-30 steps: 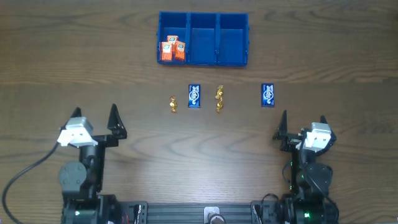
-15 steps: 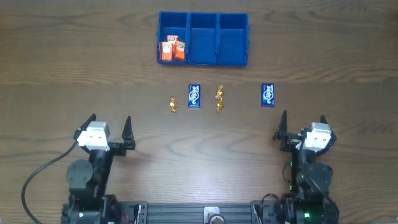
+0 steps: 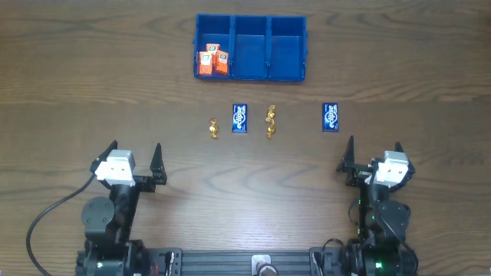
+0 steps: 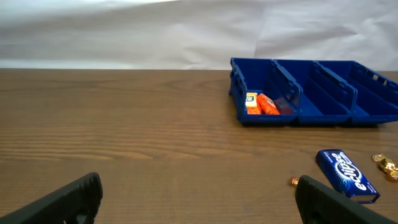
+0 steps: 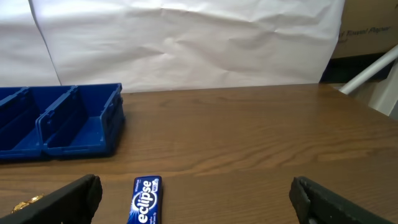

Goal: Sort Candies Into Trays

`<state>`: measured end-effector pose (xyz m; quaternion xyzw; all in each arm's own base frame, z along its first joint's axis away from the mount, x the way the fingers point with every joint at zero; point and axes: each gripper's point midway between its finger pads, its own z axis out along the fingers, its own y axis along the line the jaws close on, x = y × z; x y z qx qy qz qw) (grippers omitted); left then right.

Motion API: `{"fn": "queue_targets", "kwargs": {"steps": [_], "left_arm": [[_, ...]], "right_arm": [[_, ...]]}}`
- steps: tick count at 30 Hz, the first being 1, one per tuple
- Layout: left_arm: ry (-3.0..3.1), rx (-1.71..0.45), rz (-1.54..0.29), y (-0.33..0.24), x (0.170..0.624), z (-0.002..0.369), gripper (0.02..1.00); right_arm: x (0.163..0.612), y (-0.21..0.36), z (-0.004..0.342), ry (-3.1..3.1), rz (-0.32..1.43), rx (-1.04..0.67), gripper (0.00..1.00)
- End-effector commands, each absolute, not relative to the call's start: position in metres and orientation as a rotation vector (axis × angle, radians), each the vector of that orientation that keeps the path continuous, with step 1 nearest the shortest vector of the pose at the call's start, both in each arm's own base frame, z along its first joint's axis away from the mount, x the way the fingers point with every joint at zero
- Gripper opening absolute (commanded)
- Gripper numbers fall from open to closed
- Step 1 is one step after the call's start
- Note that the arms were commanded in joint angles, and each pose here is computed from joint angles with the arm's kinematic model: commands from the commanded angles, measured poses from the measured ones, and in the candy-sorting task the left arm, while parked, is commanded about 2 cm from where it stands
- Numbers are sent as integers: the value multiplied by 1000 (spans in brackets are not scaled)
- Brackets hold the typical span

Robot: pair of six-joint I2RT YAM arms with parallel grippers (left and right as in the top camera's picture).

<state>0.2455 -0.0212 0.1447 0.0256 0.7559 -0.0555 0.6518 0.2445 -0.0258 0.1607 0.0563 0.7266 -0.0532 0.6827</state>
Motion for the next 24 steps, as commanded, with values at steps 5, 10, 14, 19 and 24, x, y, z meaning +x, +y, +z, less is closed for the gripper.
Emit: {"fn": "queue_targets", "kwargs": {"steps": [5,10,14,19,24], "left_arm": [[1760,82,-133,-24,244,129,998],[1760,82,-133,-24,244,129,998],[1760,82,-133,-24,244,129,998],[1760,82,-133,-24,244,129,998],[1760,82,-133,-24,244,129,998]], "right_arm": [[244,-27,160,1631,-128,123,998],[245,-27,168,1600,-126,124,998],[245,-23,180,1595,-106,106,998],[259,-6,221,1753,-34,30,998],[300,-5,247,2021,-31,19,998]]}}
